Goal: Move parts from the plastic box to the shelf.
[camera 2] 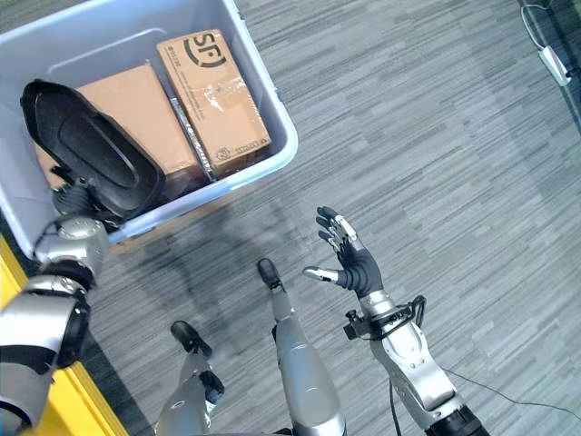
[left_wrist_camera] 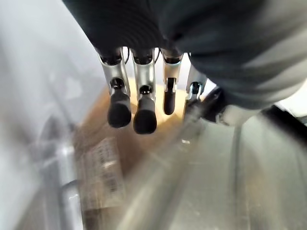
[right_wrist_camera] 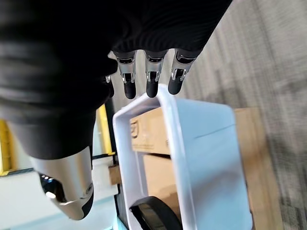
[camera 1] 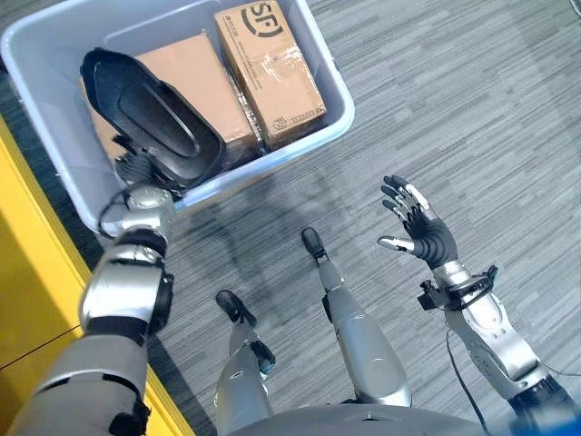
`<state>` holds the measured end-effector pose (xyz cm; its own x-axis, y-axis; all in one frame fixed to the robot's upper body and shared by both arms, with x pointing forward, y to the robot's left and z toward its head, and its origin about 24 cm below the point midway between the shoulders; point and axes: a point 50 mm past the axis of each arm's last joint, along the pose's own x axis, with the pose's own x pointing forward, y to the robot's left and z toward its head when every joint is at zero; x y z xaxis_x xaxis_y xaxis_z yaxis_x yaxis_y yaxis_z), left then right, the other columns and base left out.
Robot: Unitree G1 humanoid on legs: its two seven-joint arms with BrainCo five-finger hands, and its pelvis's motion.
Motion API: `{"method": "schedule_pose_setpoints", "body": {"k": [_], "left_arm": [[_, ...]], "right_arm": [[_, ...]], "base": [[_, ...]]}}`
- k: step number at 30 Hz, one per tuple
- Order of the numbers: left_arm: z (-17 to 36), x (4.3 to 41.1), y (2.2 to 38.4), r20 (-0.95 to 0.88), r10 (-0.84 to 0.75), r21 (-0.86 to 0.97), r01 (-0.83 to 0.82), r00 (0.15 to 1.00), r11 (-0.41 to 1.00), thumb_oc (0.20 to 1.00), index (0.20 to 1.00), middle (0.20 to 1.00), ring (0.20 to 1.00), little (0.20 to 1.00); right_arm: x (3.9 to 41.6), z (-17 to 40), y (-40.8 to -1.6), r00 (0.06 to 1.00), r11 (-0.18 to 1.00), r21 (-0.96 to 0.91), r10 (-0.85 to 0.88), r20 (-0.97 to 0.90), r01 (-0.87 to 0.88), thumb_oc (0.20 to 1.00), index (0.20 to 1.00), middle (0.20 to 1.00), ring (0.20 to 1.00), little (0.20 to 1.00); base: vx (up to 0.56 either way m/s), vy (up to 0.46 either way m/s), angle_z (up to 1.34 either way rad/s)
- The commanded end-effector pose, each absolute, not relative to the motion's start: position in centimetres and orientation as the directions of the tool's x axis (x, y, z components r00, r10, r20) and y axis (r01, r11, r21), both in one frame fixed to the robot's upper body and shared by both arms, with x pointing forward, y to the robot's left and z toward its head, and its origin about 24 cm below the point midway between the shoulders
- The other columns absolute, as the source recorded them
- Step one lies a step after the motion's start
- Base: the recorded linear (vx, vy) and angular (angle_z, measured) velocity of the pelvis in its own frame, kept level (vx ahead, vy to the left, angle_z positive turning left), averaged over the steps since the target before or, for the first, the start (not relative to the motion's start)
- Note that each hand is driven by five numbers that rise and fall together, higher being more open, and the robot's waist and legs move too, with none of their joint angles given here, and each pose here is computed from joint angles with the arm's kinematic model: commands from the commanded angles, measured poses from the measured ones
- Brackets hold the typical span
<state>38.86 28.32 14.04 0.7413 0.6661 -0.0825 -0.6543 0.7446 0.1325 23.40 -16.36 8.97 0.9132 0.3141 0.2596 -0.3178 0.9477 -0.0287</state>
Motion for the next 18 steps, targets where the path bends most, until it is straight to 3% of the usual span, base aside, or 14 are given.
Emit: {"method": "schedule_pose_setpoints", "body": {"k": [1,4,12,18], "left_arm": [[21.2,39.9,26.6,0.220,0.642,-0.082,-0.642,0.734,0.762,0.200,0.200,0.200,0.200,0.200],[24.1,39.9,23.6,0.376,0.558,-0.132,-0.553,0.740,0.822,0.200,0.200,0.200,0.200,0.200],[28.9,37.7,23.2,0.617,0.471,-0.123,-0.514,0.631,0.849,0.200,0.200,0.200,0.200,0.200],[28.0,36.1,23.3,0.681,0.396,-0.071,-0.483,0.616,0.873,0.200,0.200,0.200,0.200,0.200]], "right_arm": [[22.3,11.1,-17.7,0.883,0.950,-0.130,0.313,0.350,-0.285,1.000,1.000,1.000,1.000,1.000],[22.6,11.3,-18.3,0.892,0.956,-0.160,0.287,0.349,-0.244,1.000,1.000,1.000,1.000,1.000],[22.9,11.2,-18.5,0.894,0.952,-0.184,0.294,0.337,-0.244,1.000,1.000,1.000,1.000,1.000],[23.0,11.1,-18.9,0.902,0.953,-0.201,0.285,0.324,-0.228,1.000,1.000,1.000,1.000,1.000]], "base": [[-0.13,-0.071,0.39],[-0.05,-0.012,0.37],[-0.02,0.017,0.13],[-0.01,0.010,0.03]]}}
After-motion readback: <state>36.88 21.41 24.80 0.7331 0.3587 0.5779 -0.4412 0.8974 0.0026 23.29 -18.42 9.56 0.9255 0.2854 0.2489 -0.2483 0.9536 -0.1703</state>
